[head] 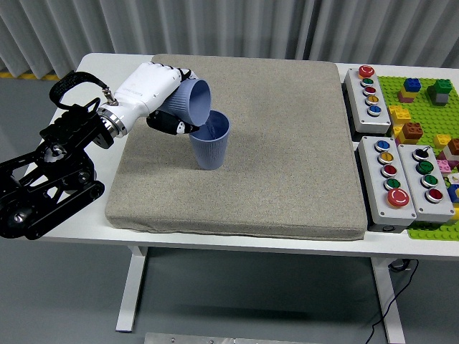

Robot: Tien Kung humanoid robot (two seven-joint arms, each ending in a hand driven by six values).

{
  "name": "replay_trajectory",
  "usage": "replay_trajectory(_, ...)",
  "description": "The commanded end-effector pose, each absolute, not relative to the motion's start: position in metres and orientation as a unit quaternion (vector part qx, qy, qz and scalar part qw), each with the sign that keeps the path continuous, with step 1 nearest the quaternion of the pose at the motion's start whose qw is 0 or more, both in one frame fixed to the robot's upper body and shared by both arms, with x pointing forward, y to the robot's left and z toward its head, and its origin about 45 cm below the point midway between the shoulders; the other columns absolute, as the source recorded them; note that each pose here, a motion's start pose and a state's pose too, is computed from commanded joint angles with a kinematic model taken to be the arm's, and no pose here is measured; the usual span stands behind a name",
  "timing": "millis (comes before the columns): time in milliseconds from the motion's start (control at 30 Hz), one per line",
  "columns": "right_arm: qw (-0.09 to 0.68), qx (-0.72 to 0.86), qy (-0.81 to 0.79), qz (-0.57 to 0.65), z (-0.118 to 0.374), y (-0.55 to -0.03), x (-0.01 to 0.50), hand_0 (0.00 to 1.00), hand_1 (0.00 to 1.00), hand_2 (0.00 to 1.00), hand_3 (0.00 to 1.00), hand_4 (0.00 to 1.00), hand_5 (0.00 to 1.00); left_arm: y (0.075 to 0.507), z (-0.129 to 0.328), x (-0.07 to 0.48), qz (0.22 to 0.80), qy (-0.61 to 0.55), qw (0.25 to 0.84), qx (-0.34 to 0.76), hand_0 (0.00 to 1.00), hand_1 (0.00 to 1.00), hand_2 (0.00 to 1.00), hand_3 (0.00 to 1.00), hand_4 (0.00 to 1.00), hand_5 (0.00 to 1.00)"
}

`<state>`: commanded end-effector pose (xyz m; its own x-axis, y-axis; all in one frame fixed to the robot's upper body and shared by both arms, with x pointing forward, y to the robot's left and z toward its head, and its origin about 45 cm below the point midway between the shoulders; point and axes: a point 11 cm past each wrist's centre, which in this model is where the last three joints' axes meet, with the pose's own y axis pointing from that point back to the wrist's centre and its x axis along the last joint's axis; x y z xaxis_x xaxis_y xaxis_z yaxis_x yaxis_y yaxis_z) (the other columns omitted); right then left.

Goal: Pick cup pour cup place

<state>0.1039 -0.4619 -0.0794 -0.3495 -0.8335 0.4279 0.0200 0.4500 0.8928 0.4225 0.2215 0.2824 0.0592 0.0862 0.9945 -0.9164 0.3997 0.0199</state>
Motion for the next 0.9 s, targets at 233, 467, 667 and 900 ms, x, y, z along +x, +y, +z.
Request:
replay_trajectory(233,0.489,0.292,-0.697,-0.436,-0.079,-0.462,0.105,0.642,0.601,0.509,0.581,0.002,0.002,0.219,0.286,0.423,0.395,-0.569,0.616,0.374,0.466,0.471,0.493,0.505,0.779,0.199)
replay_trajectory(467,0.488,0.292,-0.697,-0.436,-0.079,-0.462,0.104,0.641,0.601,0.509,0.581,0.002,0.002,0.220,0.287,0.423,0.385,-0.583,0.604,0.384,0.466,0.470,0.493,0.504,0.781,0.205)
replay_trajectory(667,0.488,0.292,-0.698,-0.436,-0.079,-0.462,0.105,0.642,0.601,0.509,0.581,0.002,0.002,0.221,0.289,0.423,0.376,-0.595,0.593,0.392,0.468,0.470,0.493,0.505,0.780,0.206)
replay_trajectory(900,0.488,0.292,-0.698,-0.435,-0.079,-0.462,0.106,0.642,0.601,0.509,0.581,0.002,0.002,0.220,0.294,0.425,0.365,-0.609,0.582,0.396,0.468,0.470,0.492,0.505,0.781,0.207)
